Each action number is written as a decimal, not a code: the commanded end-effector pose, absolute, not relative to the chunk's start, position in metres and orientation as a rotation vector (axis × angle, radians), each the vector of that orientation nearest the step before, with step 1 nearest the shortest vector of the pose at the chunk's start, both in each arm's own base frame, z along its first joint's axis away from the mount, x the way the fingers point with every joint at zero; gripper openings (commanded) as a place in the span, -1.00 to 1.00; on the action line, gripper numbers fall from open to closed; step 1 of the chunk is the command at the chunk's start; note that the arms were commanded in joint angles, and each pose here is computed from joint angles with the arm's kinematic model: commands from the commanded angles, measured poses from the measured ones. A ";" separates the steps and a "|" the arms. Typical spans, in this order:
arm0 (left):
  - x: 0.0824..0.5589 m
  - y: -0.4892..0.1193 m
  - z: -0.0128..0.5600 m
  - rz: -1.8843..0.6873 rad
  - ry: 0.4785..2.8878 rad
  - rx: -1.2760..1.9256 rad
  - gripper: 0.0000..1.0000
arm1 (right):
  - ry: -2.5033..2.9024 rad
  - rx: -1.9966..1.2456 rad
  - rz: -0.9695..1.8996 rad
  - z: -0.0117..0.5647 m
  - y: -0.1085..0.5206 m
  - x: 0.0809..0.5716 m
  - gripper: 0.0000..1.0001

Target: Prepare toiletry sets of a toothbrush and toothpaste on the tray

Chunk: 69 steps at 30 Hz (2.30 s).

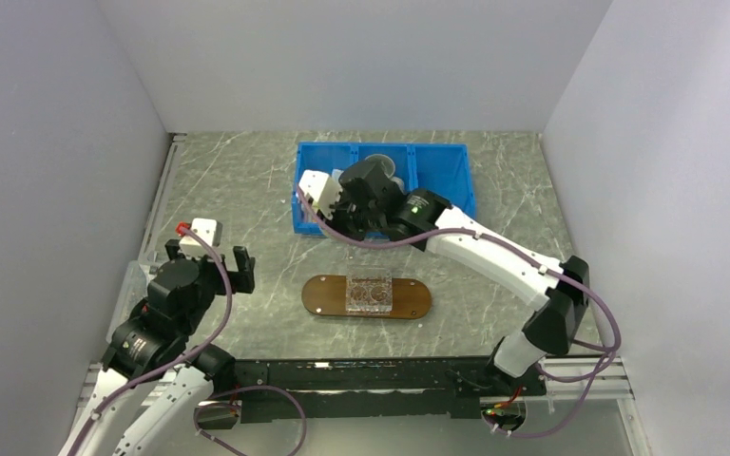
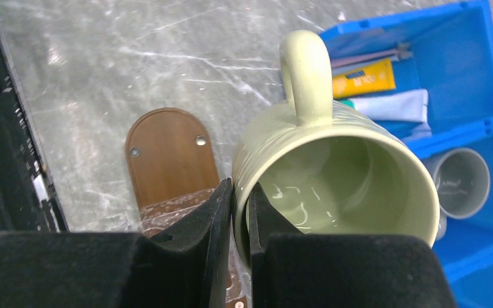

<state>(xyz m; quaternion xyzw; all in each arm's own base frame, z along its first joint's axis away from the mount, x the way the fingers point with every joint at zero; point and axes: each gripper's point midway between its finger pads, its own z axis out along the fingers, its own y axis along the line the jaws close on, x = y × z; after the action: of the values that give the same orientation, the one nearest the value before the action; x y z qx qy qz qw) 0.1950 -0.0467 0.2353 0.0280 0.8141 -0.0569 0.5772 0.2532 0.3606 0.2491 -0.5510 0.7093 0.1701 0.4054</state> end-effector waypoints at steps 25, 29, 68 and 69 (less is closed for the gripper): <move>0.171 0.019 0.271 -0.007 1.682 -0.293 0.98 | 1.283 -2.016 0.590 0.224 0.428 0.180 -1.00; 0.171 0.019 0.271 -0.008 1.677 -0.294 0.98 | 1.292 -2.048 0.568 0.209 0.431 0.179 -1.00; 0.175 0.015 0.271 -0.007 1.688 -0.270 0.98 | 1.372 -2.097 0.607 0.149 0.418 0.162 -1.00; 0.175 0.015 0.270 -0.006 1.689 -0.270 0.98 | 1.377 -2.100 0.606 0.148 0.417 0.162 -1.00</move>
<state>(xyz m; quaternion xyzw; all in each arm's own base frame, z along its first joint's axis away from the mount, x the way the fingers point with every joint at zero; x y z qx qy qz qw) 0.1726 0.0153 0.2620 -0.1172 0.7531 -0.0007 0.6474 0.1578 0.3982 0.1056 -0.7854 0.5438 0.2090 0.2090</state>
